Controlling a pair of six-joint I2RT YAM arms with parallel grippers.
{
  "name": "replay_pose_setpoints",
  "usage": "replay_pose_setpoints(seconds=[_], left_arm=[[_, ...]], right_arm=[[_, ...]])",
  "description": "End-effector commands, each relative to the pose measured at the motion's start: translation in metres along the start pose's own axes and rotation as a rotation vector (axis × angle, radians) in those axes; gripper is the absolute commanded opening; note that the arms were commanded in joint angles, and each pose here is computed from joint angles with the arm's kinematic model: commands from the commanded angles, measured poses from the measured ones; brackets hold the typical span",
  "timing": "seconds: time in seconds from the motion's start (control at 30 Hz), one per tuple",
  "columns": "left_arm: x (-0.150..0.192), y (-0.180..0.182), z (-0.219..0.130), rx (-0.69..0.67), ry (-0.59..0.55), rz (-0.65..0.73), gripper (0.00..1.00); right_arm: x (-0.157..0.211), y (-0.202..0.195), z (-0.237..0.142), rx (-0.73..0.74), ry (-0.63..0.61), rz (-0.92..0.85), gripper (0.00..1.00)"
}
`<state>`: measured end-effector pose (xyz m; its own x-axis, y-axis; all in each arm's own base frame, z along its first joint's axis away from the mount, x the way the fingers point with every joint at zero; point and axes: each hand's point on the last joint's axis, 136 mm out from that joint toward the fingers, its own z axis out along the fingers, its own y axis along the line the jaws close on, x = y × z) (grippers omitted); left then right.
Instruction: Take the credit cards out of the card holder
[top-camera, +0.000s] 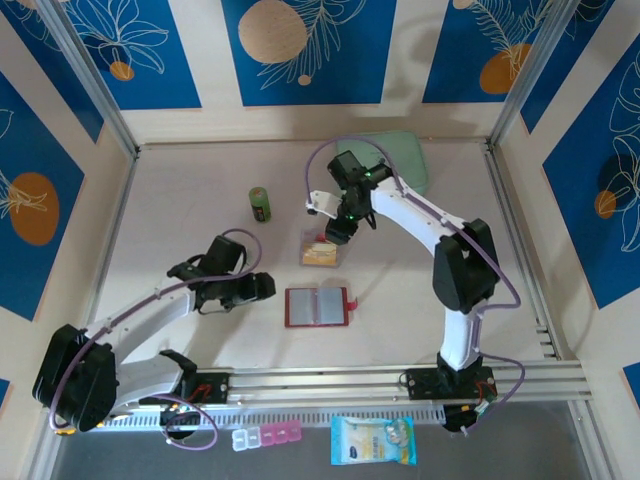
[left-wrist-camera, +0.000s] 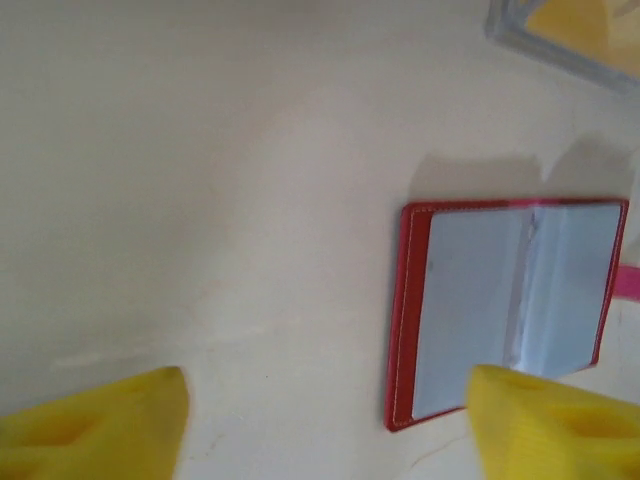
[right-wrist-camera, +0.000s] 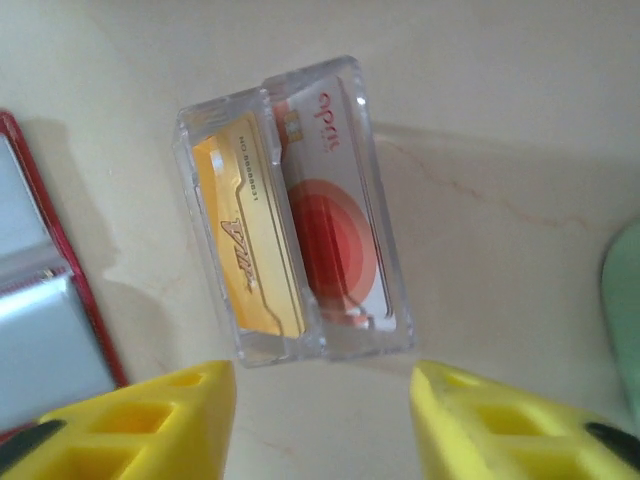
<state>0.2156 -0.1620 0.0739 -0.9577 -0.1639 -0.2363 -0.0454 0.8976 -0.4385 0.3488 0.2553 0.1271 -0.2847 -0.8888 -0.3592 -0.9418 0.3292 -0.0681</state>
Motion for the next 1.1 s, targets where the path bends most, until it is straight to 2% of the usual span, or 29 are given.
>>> replay_pose_setpoints(seconds=[0.0, 0.07, 0.33, 0.4, 0.5, 0.67, 0.8, 0.93, 1.07], left_arm=[[-0.015, 0.018, -0.013, -0.121, -0.058, 0.066, 0.93], [-0.021, 0.022, -0.014, -0.145, -0.08, 0.079, 1.0], [-0.057, 0.061, -0.021, -0.344, -0.206, 0.128, 1.0], [-0.07, 0.077, -0.026, -0.427, -0.255, 0.146, 1.0], [-0.087, 0.095, -0.034, -0.489, -0.32, 0.094, 1.0], [-0.112, 0.111, -0.05, -0.57, -0.462, 0.121, 1.0], [-0.133, 0.119, -0.062, -0.612, -0.526, 0.161, 0.99], [-0.154, 0.128, -0.07, -0.705, -0.611, 0.259, 0.99], [-0.167, 0.14, -0.063, -0.655, -0.712, 0.227, 0.99]], right_arm=[[0.002, -0.005, -0.01, 0.077, -0.052, 0.105, 0.76], [0.012, -0.007, -0.013, 0.117, -0.052, 0.148, 0.99], [0.069, -0.023, -0.014, 0.242, -0.083, 0.413, 0.99], [0.082, -0.026, -0.014, 0.247, -0.146, 0.51, 0.99], [0.103, -0.036, -0.017, 0.27, -0.244, 0.654, 0.99], [0.149, -0.059, -0.022, 0.388, -0.343, 0.839, 0.99], [0.181, -0.079, -0.032, 0.497, -0.439, 0.952, 0.99], [0.2, -0.093, -0.038, 0.577, -0.528, 1.023, 0.99], [0.206, -0.104, -0.045, 0.658, -0.622, 1.028, 0.99]])
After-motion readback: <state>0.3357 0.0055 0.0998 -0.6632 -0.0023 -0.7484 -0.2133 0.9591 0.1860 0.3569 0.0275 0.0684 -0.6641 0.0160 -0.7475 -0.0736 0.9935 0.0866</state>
